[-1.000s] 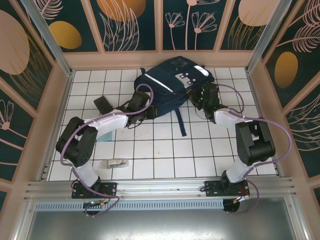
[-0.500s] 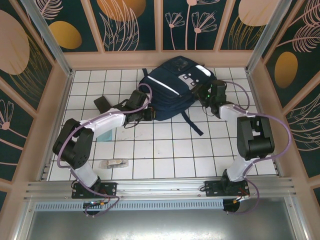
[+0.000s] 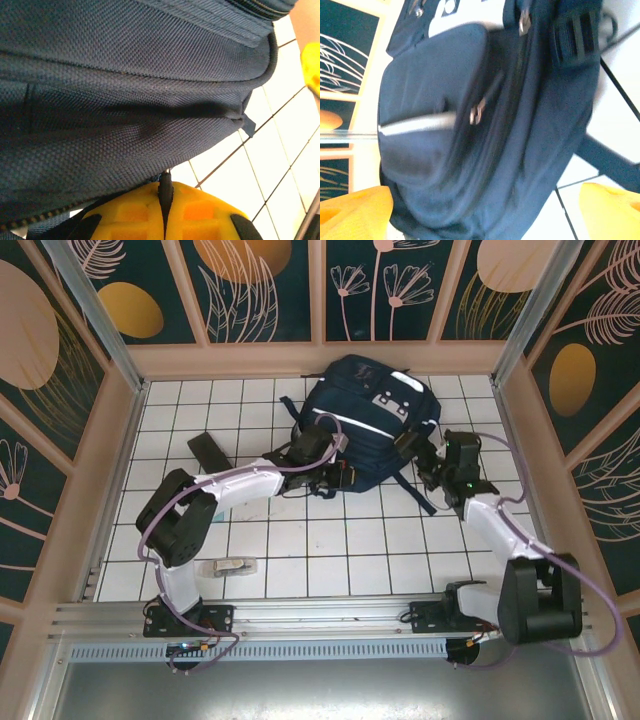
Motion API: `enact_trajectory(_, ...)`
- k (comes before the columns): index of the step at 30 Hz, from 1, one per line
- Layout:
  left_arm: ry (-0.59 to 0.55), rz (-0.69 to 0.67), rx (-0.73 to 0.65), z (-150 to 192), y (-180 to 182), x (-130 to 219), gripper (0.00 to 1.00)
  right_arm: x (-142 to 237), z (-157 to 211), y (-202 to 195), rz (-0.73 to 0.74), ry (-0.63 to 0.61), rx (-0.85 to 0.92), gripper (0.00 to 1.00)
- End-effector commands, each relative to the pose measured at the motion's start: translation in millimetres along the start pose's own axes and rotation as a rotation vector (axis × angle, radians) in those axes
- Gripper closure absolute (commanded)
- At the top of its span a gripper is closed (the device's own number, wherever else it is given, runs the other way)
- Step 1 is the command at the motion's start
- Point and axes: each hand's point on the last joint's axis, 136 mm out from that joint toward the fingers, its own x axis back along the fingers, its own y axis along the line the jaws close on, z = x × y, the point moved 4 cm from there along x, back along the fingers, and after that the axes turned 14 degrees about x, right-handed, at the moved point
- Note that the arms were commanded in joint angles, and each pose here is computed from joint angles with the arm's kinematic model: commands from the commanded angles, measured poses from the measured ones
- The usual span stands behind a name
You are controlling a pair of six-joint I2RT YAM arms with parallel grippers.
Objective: Pack the student bag
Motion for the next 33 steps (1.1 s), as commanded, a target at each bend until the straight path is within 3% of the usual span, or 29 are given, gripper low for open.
enact_trajectory(1, -0.051, 0.166, -0.025, -14, -48, 1, 1.0, 7, 36, -9, -0.027, 0.089, -0.115, 0.06)
enact_trajectory(6, -0.007, 0.195, -0.062, 3, -66, -1, 1.0, -3, 45, 5, -0.148, 0.054, -0.205, 0.12)
enact_trajectory(11, 0.065, 0.177, -0.097, 30, -68, -2, 1.0, -34, 42, 17, -0.149, 0.035, -0.186, 0.25)
enact_trajectory(12, 0.075, 0.17, -0.095, 34, -65, -2, 1.0, -39, 40, 16, -0.151, 0.024, -0.188, 0.33)
enact_trajectory(15, 0.069, 0.109, -0.1, 40, -48, 2, 1.0, -48, 37, 12, -0.139, -0.002, -0.175, 0.76)
enact_trajectory(17, 0.045, 0.05, -0.105, 39, -34, 7, 1.0, -47, 36, 7, -0.103, -0.015, -0.145, 0.97)
enact_trajectory(23, -0.065, -0.113, 0.0, 0, 35, 36, 1.0, -28, 24, -7, -0.004, -0.078, -0.059, 1.0)
enact_trajectory(29, -0.191, -0.325, -0.039, -37, 85, 62, 1.0, -15, 13, -28, 0.053, -0.109, -0.05, 1.0)
enact_trajectory(33, -0.181, -0.295, 0.007, -44, 97, 62, 1.0, -14, 7, -35, 0.084, -0.122, -0.021, 1.0)
